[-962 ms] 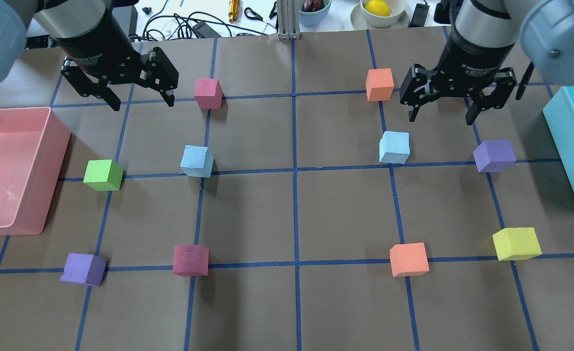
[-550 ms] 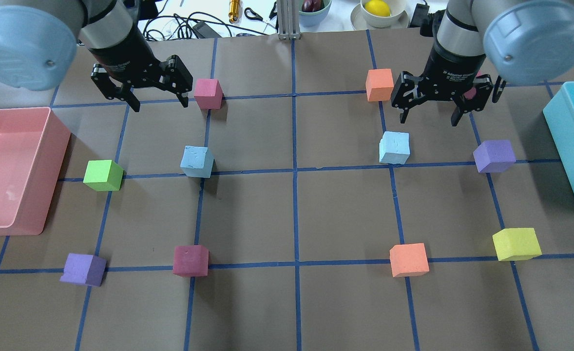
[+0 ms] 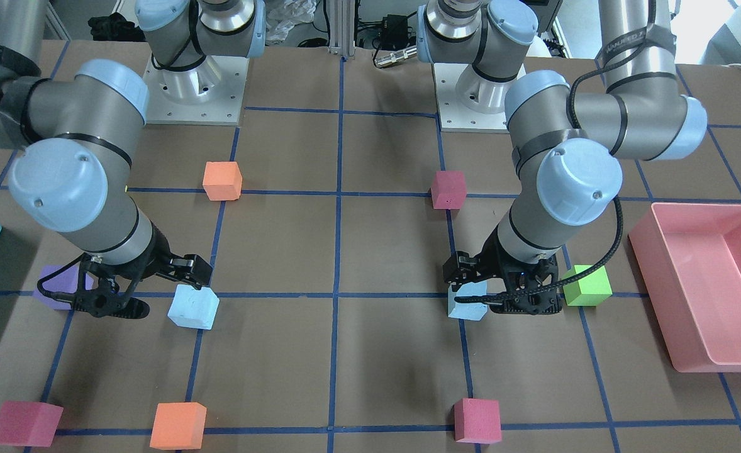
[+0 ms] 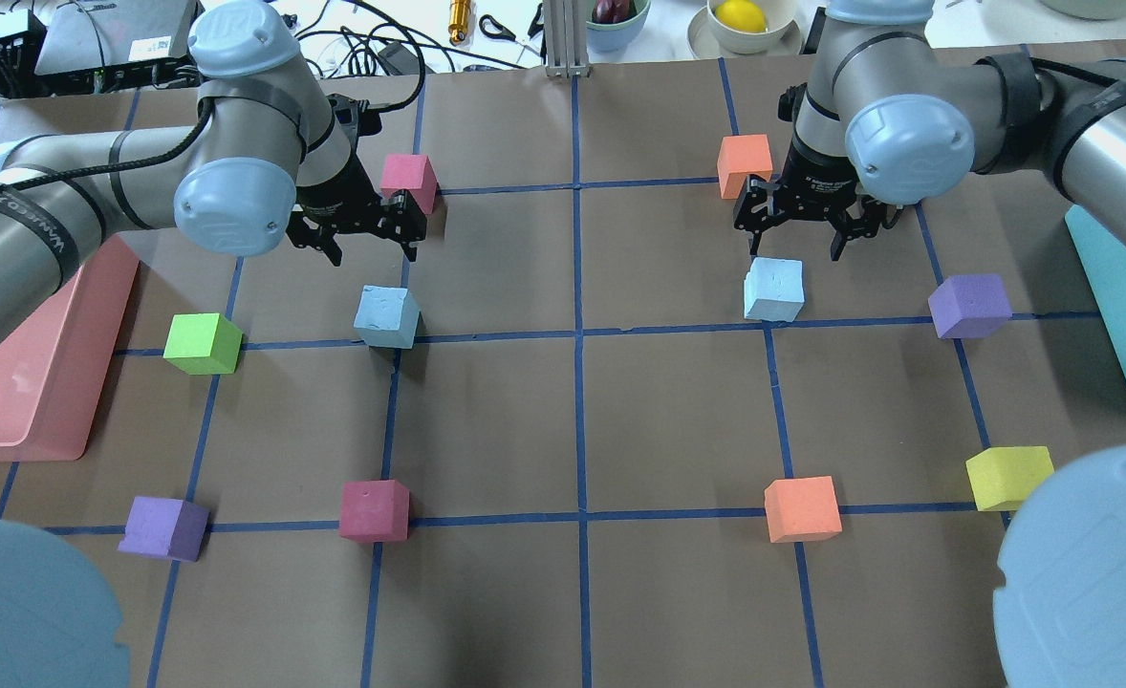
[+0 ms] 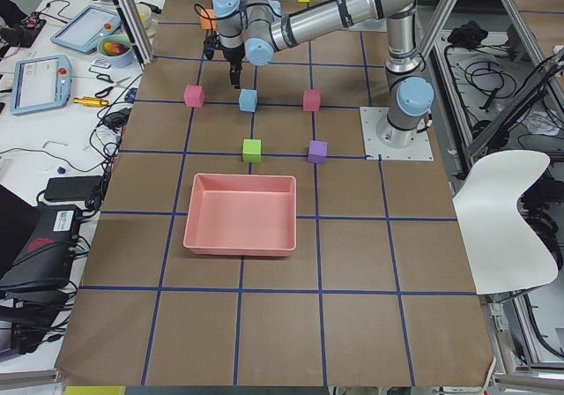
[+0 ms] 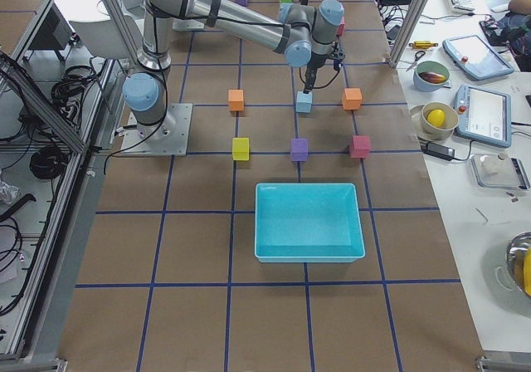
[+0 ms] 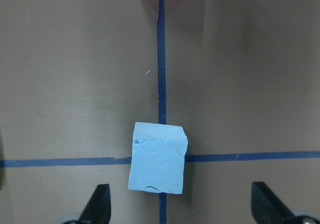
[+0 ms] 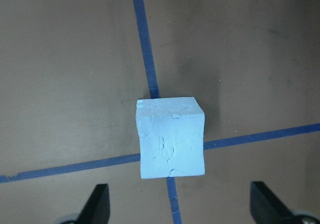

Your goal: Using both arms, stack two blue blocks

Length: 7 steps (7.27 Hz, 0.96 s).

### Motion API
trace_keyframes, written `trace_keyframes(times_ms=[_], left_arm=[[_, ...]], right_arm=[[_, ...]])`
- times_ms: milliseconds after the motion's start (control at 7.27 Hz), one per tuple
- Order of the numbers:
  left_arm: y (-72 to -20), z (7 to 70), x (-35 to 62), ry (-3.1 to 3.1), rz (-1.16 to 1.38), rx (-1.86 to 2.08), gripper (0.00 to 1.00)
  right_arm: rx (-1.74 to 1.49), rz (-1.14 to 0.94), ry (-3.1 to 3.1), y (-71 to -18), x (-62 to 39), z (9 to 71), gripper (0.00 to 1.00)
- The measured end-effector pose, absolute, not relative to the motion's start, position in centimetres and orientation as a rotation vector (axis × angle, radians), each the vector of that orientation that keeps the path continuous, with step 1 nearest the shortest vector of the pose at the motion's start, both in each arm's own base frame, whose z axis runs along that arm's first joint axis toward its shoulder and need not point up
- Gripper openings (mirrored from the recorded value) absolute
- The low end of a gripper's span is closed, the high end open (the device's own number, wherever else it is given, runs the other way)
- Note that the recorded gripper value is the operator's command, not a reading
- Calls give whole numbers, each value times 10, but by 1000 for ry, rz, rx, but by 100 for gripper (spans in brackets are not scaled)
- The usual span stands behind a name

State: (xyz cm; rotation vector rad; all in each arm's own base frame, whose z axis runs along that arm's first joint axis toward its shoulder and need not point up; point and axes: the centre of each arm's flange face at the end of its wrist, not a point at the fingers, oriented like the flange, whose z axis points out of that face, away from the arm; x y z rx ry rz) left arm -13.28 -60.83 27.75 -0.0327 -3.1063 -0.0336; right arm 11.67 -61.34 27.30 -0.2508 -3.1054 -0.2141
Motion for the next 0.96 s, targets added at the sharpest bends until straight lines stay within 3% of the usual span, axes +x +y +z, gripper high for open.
trace_keyframes(times_ms=[412,550,688,825,962], left_arm=[[-611,247,-130,-3133,-101,-57,100],[-611,237,-130,-3133,-127,-56,100],[-609,227,-130,-3133,-154,-57,100],[-606,220,-130,-3133,-179,-56,100],[-601,212,-131,-3132,-205,-57,100]], right_arm=[[-264,-262,-3098,-625,116,229,100],[-264,-267,-3099,-628,117,221,90],[-265,-284,-3097,-628,116,212,55],[-266,-300,-3095,-626,116,205,12],[-269,-310,-3095,-624,116,203,0]])
